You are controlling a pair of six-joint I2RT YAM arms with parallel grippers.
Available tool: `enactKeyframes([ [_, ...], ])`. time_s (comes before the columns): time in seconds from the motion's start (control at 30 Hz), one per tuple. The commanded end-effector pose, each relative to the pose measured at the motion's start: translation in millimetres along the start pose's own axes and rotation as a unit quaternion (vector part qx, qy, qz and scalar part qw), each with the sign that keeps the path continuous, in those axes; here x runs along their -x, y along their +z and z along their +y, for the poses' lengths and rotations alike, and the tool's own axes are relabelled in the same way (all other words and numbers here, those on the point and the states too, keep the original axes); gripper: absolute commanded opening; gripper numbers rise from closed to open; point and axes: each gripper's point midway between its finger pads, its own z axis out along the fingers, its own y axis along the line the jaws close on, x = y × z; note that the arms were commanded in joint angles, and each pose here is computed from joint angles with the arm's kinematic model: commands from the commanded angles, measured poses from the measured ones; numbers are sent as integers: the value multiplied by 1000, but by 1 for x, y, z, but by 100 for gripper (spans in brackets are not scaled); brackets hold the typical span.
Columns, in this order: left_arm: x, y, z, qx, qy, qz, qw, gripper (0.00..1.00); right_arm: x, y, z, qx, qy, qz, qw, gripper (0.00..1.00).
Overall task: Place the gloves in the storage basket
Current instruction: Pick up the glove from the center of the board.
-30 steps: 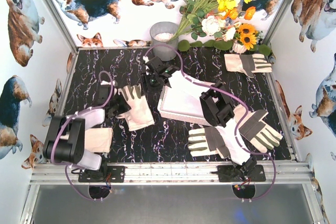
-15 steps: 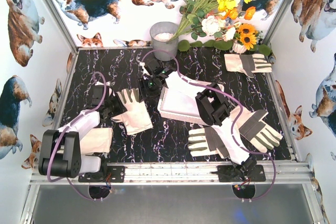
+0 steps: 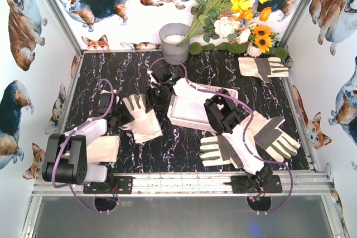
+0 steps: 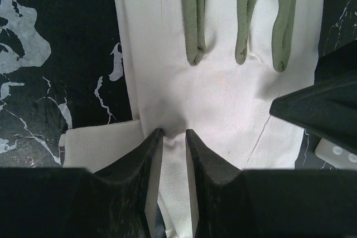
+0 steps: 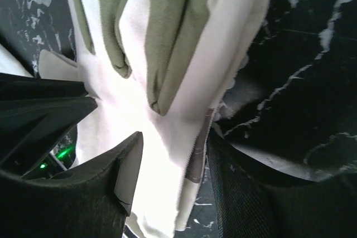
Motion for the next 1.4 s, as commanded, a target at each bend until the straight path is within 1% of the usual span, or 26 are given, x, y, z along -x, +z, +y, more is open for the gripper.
enactKeyframes([
  [0.0,-35,2,28,46,-17,45,998,19,-4,13,21,41,8,10,999,51],
  [0.23,-35,1,26,42,-19,45,998,19,-8,21,33,66,19,16,998,50],
  [0.3,-35,1,25,38,-20,46,998,19,-10,23,36,73,21,17,997,46],
  [0.37,-37,0,24,36,-21,47,998,19,-10,24,37,76,21,16,997,37],
  [0.5,-33,-4,19,25,-21,37,999,20,-9,20,41,79,13,12,997,3],
  [0.53,-30,-6,16,20,-20,32,999,22,-8,18,42,78,10,10,997,0],
  [0.63,-18,-13,10,12,-15,13,1000,28,-7,13,42,73,4,4,997,0],
  [0.73,-2,-19,11,22,-10,-10,1000,36,-8,9,41,69,-2,-1,998,0],
  [0.8,10,-19,12,24,-9,-23,999,38,-10,9,39,65,-2,0,998,0],
  [0.93,25,-12,12,14,-17,-29,999,38,-12,10,37,63,-1,3,998,0],
  [1.0,26,-5,14,10,-24,-20,999,38,-11,10,37,62,-1,2,998,0],
  [1.1,33,1,17,8,-28,-22,999,38,-11,10,36,61,-3,1,998,0],
  [1.3,29,14,25,12,-30,-7,999,35,-10,11,37,63,-2,0,998,0],
  [1.37,25,17,24,5,-34,-1,999,32,-9,11,37,62,-2,-1,998,0],
])
